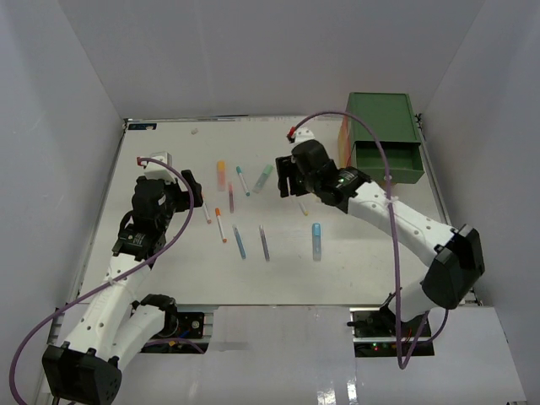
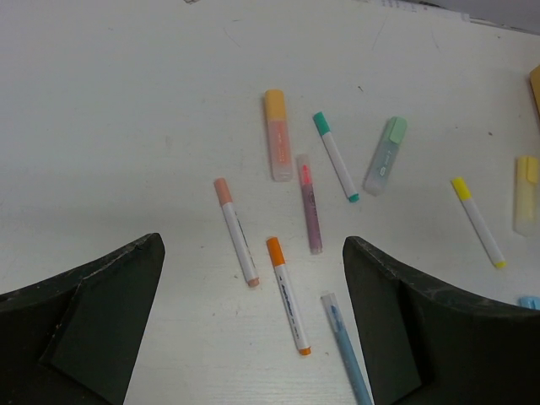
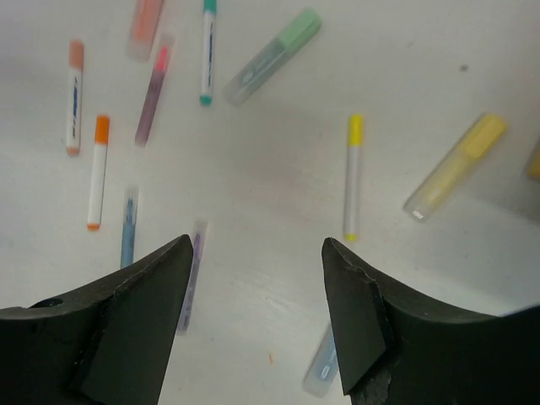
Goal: Sort the stationery into containers
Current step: Pick up the pen from the center of the board.
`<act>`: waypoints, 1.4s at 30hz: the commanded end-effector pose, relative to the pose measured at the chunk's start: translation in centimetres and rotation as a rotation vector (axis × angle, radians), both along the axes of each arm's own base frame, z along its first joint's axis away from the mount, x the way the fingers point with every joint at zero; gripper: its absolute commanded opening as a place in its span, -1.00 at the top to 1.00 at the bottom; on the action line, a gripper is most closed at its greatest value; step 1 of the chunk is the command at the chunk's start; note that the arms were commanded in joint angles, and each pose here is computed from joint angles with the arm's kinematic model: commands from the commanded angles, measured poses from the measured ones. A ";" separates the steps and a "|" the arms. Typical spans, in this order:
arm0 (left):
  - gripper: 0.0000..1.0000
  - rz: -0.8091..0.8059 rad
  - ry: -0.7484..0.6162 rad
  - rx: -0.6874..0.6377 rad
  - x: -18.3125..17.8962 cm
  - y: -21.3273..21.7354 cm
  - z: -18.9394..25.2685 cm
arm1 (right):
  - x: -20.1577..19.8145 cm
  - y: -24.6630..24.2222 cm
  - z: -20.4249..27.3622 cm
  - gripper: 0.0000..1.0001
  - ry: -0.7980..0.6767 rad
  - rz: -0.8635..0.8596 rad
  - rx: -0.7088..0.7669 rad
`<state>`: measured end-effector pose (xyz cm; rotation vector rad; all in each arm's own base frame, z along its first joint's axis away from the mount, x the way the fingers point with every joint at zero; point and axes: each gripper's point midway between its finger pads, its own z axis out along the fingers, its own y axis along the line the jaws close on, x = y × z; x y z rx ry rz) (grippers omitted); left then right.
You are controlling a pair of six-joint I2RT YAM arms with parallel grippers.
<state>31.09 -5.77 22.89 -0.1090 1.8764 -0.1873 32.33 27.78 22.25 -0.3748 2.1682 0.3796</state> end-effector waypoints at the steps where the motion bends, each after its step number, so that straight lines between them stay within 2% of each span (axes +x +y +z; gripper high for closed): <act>1: -0.96 0.006 -0.010 -0.001 0.0 0.0 0.2 | -3.2 2.0 -4.0 -0.38 0.146 0.083 -0.127; 9: -0.96 0.016 -0.021 0.001 -0.1 0.2 0.5 | -7.9 7.2 -12.6 -0.35 0.370 0.210 -0.282; 15: -0.96 0.033 -0.036 0.004 -0.1 0.6 0.9 | -9.0 8.6 -15.5 -0.28 0.409 0.203 -0.328; 33: -0.96 0.022 -0.038 -0.002 -0.2 0.4 1.0 | -9.3 8.8 -20.1 0.01 0.475 0.144 -0.366; 38: -0.96 0.020 -0.039 -0.003 -0.3 0.4 1.0 | -9.3 8.5 -20.7 0.15 0.479 0.131 -0.380; 42: -0.96 0.019 -0.037 -0.004 -0.3 0.3 1.0 | -9.2 8.4 -20.9 0.36 0.478 0.121 -0.388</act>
